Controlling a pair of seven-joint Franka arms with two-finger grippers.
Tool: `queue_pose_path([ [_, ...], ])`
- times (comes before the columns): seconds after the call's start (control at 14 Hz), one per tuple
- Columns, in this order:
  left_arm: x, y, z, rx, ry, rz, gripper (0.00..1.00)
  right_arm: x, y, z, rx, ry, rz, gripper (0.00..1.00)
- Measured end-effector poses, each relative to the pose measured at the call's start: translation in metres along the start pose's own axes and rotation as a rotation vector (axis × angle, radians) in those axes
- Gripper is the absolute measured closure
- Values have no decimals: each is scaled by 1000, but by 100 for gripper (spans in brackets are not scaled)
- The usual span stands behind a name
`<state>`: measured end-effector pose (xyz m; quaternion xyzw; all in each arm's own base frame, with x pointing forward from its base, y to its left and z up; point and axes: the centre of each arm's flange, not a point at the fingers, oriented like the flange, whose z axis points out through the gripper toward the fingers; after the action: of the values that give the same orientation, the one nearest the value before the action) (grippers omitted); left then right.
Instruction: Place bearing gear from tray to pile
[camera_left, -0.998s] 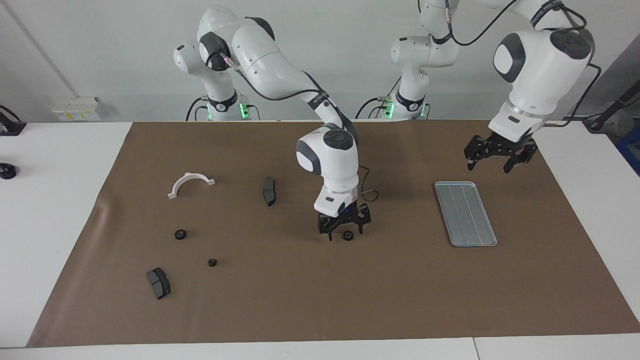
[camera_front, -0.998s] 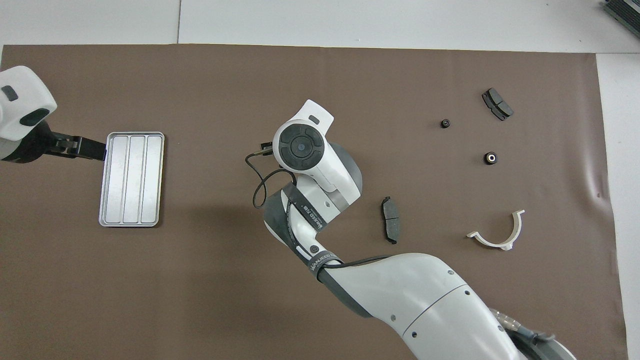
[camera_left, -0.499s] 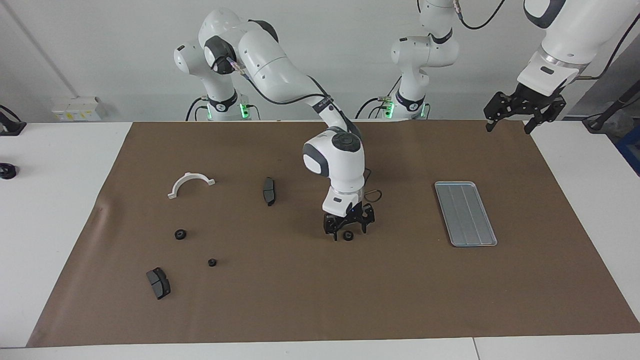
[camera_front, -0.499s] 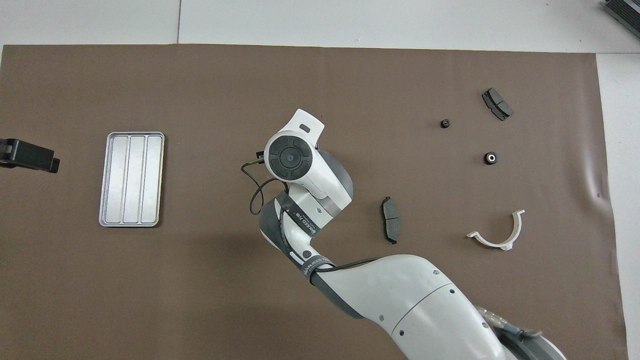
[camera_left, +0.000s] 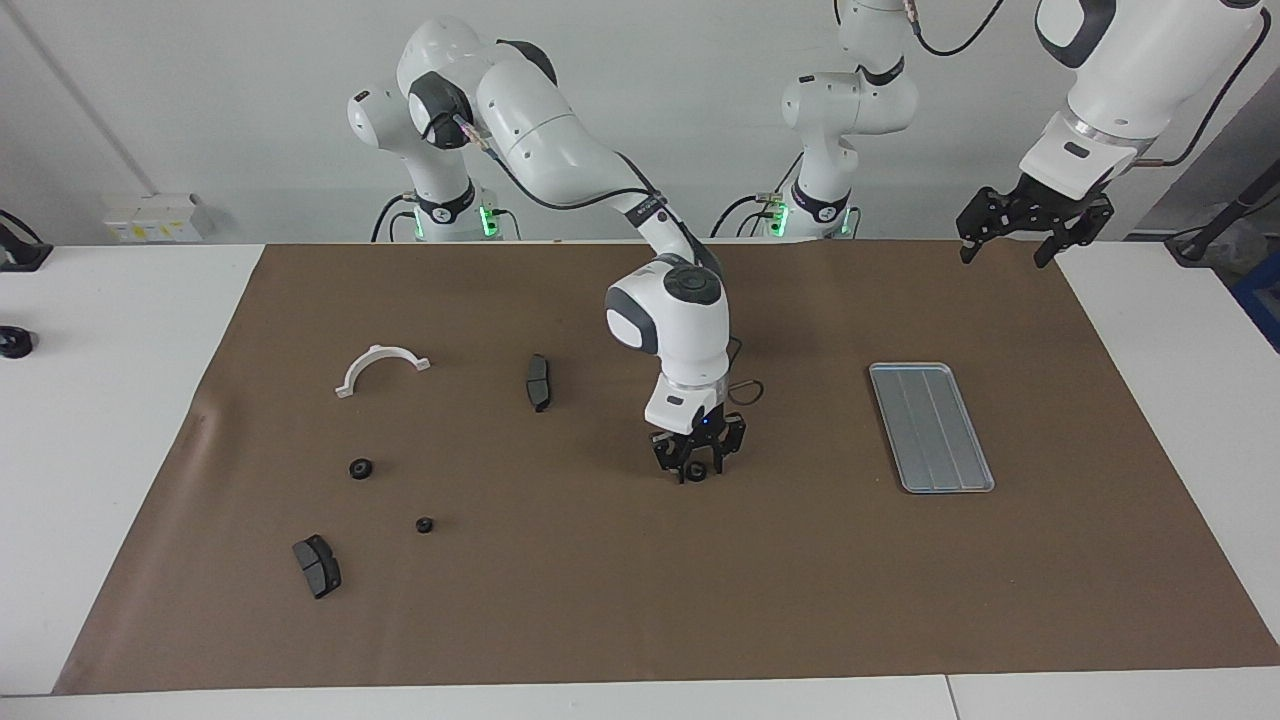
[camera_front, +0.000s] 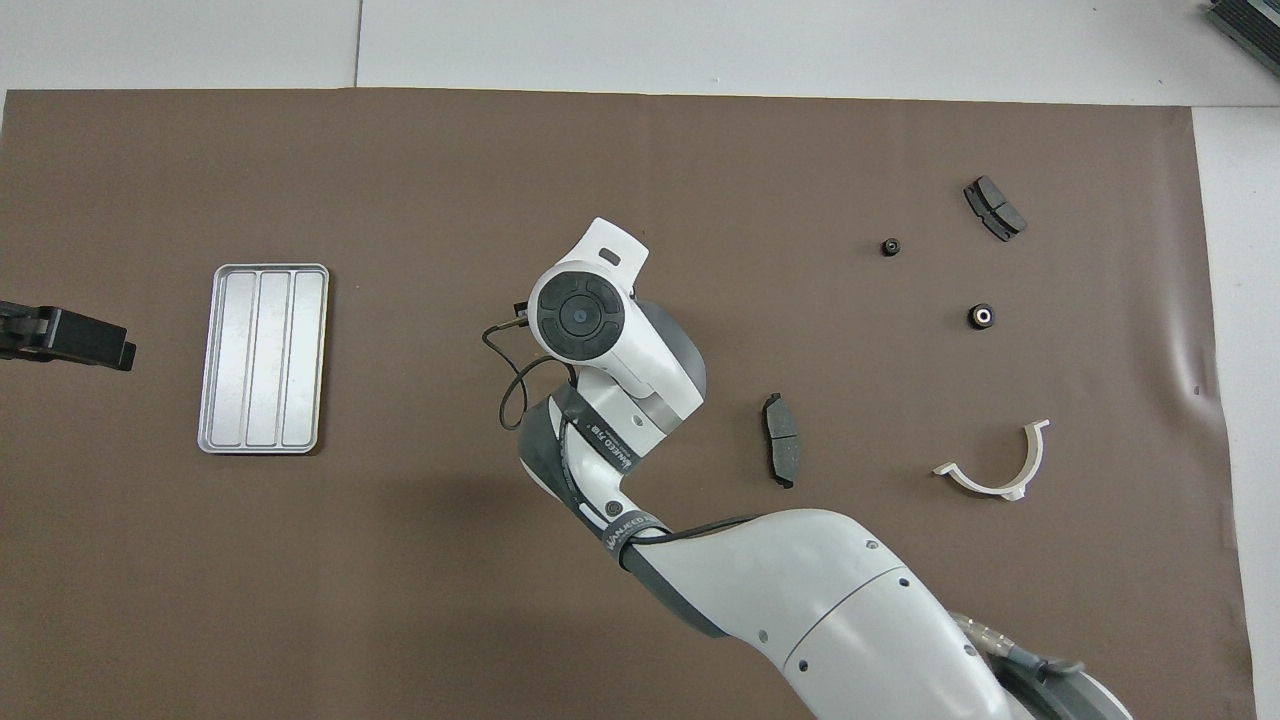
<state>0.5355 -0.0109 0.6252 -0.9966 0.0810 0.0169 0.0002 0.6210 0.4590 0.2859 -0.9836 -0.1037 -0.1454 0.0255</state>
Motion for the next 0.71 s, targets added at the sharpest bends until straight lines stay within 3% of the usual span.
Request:
queue_pose_path([
  [0.71,-2,-12,0,-1,1,-26,0,-1,0,0,-4,-6,-1,50],
])
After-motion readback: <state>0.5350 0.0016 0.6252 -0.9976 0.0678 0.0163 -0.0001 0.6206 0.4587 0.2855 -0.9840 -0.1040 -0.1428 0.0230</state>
